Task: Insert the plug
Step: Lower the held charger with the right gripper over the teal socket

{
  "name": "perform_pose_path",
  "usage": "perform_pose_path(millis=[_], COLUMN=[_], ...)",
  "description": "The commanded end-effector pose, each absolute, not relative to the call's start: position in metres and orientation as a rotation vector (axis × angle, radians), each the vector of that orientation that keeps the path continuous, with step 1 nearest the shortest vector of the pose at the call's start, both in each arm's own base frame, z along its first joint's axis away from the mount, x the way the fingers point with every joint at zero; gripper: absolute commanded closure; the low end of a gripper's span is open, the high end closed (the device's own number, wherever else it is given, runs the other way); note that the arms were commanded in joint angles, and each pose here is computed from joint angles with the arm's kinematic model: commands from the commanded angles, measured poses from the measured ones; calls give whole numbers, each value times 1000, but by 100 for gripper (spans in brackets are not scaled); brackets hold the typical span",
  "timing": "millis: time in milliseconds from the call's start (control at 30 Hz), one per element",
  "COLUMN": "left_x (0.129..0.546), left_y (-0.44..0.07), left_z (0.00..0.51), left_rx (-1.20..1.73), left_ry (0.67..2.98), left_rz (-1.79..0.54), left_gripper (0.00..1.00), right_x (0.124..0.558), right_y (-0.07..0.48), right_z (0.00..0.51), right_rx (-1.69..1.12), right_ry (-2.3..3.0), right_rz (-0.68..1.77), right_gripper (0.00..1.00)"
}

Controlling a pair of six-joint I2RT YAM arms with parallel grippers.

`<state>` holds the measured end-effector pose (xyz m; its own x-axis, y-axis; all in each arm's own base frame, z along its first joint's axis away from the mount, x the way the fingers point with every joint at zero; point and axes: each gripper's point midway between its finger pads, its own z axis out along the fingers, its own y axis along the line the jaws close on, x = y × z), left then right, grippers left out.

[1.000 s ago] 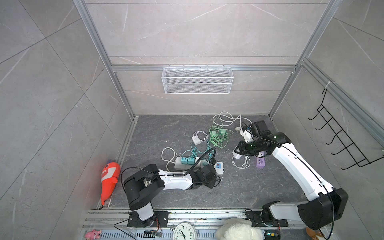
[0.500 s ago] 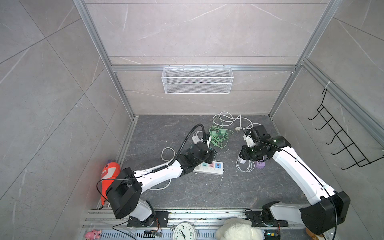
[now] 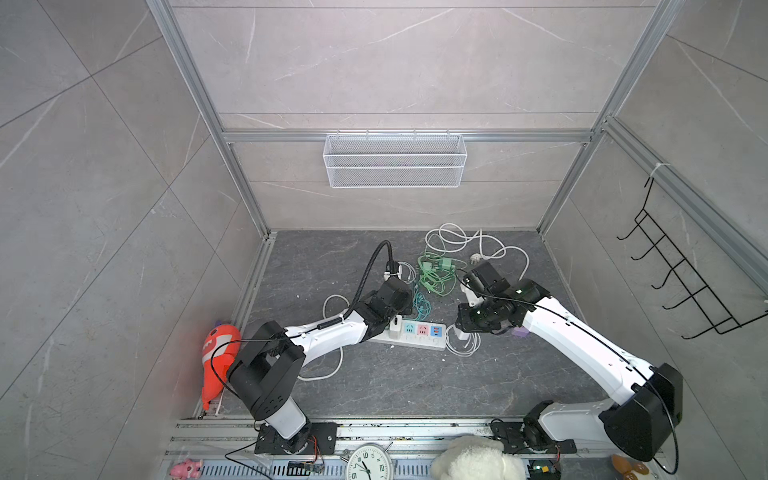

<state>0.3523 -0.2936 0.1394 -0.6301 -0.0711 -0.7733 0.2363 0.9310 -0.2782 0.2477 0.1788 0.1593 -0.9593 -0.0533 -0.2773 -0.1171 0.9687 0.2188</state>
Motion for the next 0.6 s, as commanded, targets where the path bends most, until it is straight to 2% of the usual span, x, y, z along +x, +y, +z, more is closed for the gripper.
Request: perform_pose_path(millis=[0, 300, 567], left_x=[365, 371, 374], left_y=[-286, -267, -263], left_z=[146, 141, 133], left_rx=[5, -88, -108], left_ry=[2169, 2177, 2210], left_rz=[-443, -447, -505], left_gripper=[92, 92, 79], right_x=[260, 259, 256], right_y=[193, 245, 271], right_z=[152, 122, 112], right_rx=[-18, -4, 5], right_ry=[2818, 2830, 2830], right_rz=[315, 275, 253], right_gripper=[97, 98, 98])
